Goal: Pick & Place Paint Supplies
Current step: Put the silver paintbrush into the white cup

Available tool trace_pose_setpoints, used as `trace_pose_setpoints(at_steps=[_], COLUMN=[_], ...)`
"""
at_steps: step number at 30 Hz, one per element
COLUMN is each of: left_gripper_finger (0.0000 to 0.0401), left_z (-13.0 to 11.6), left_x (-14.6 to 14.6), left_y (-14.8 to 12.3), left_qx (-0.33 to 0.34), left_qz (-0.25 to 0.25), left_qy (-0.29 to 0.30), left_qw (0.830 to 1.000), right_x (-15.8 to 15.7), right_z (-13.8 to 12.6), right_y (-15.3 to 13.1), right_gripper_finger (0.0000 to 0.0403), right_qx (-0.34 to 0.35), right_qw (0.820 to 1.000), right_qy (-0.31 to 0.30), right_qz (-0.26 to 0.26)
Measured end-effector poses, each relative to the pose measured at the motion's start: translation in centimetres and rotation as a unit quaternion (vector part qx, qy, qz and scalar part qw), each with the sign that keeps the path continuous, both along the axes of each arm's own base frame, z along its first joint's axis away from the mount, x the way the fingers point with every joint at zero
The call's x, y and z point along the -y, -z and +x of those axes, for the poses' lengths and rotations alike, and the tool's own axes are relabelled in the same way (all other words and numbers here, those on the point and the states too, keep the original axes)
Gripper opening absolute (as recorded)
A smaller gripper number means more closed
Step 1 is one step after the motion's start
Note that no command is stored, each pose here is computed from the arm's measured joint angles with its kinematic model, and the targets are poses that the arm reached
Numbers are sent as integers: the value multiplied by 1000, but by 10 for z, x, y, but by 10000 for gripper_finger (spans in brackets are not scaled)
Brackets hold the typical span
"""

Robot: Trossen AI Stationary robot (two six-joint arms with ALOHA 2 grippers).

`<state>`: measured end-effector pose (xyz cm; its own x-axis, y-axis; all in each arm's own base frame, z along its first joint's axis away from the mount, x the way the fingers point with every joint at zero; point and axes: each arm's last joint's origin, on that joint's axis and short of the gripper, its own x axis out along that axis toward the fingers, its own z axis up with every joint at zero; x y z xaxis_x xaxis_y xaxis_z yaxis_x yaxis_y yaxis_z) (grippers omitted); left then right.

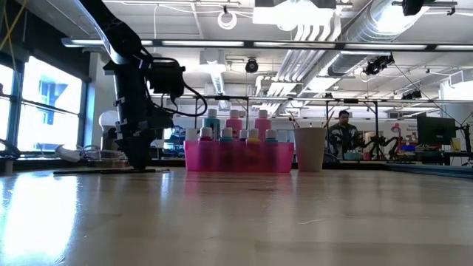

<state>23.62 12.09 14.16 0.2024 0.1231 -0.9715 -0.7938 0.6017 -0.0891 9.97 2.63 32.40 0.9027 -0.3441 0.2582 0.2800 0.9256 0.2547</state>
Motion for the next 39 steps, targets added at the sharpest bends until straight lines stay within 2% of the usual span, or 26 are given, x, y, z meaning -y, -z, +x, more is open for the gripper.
trace_pose_setpoints(at_steps=[4, 12, 19, 25, 30, 35, 39], left_gripper_finger=[6, 2, 0, 0, 0, 0, 0], left_z=[0, 0, -5, -12, -12, -14, -16], left_x=[0, 0, 2, 6, 6, 7, 10], left_y=[0, 0, -20, -60, -109, -171, -222], left_qx=[0, 2, 36, 104, 180, 259, 319], left_qz=[2, 0, 23, 61, 111, 177, 229], left_qy=[2, 12, 31, 31, 45, 76, 119], left_qw=[1000, 1000, 999, 992, 976, 947, 912], right_x=[0, 0, 0, 0, 0, 0, 0], right_z=[0, 0, 0, 0, 0, 0, 0], right_y=[0, 0, 0, 0, 0, 0, 0], right_gripper_finger=[2, 2, 2, 2, 2, 2, 2], right_qx=[0, 0, 0, 0, 0, 0, 0], right_qw=[1000, 1000, 1000, 1000, 1000, 1000, 1000], right_qy=[0, 0, -1, -2, -2, -2, -2], right_qz=[0, 0, -1, -1, -1, -1, -1])
